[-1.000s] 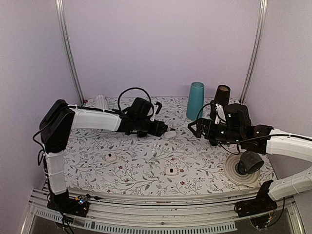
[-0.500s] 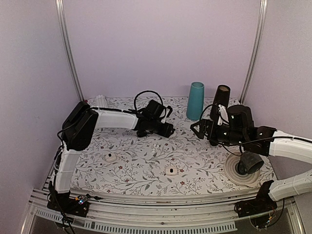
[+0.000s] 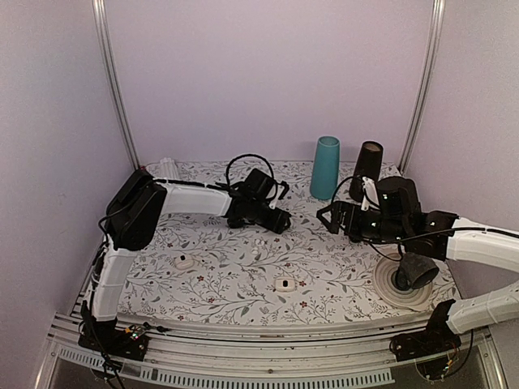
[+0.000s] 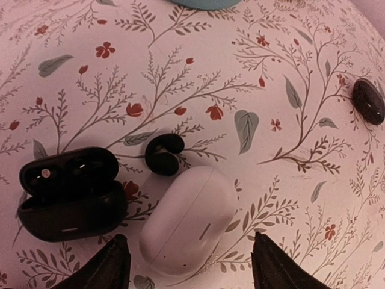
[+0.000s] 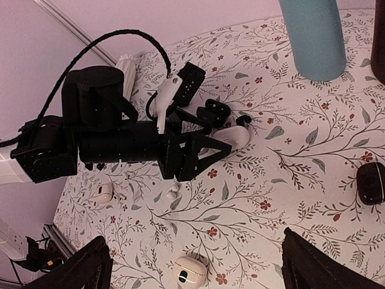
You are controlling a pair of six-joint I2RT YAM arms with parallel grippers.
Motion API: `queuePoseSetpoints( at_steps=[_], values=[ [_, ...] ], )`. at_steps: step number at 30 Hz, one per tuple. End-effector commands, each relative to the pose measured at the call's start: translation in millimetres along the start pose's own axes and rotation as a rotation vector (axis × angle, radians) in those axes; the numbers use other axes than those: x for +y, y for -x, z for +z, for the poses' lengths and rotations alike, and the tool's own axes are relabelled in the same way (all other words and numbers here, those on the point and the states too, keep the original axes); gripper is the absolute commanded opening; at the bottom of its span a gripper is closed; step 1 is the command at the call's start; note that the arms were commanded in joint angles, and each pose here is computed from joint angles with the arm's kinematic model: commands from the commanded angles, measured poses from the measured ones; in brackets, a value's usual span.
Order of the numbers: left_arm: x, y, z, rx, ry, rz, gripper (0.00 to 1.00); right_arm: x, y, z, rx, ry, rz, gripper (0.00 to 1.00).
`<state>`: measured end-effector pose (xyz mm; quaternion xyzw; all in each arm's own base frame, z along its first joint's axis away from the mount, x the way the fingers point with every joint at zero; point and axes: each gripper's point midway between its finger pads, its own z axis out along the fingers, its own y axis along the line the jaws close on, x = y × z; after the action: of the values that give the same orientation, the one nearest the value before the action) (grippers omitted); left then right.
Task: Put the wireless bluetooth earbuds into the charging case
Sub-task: Pick up the charging case from the center of the board.
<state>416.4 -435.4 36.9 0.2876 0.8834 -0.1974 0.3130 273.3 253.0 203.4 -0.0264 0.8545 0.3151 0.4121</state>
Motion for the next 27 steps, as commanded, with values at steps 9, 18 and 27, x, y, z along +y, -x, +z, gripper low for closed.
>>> queuePoseSetpoints(
  at_steps=[9,18,27],
  values=[
    [0,-36,25,0.087,0.070,0.127,0.70,0,0,5,0.003,0.003,0.016,0.99],
    [-3,-36,19,0.068,0.072,0.153,0.36,-2,-1,7,0.007,-0.003,0.012,0.99],
    [-23,-18,-26,-0.070,-0.027,0.192,0.16,-1,-2,10,0.013,0.006,0.012,0.99]
  ],
)
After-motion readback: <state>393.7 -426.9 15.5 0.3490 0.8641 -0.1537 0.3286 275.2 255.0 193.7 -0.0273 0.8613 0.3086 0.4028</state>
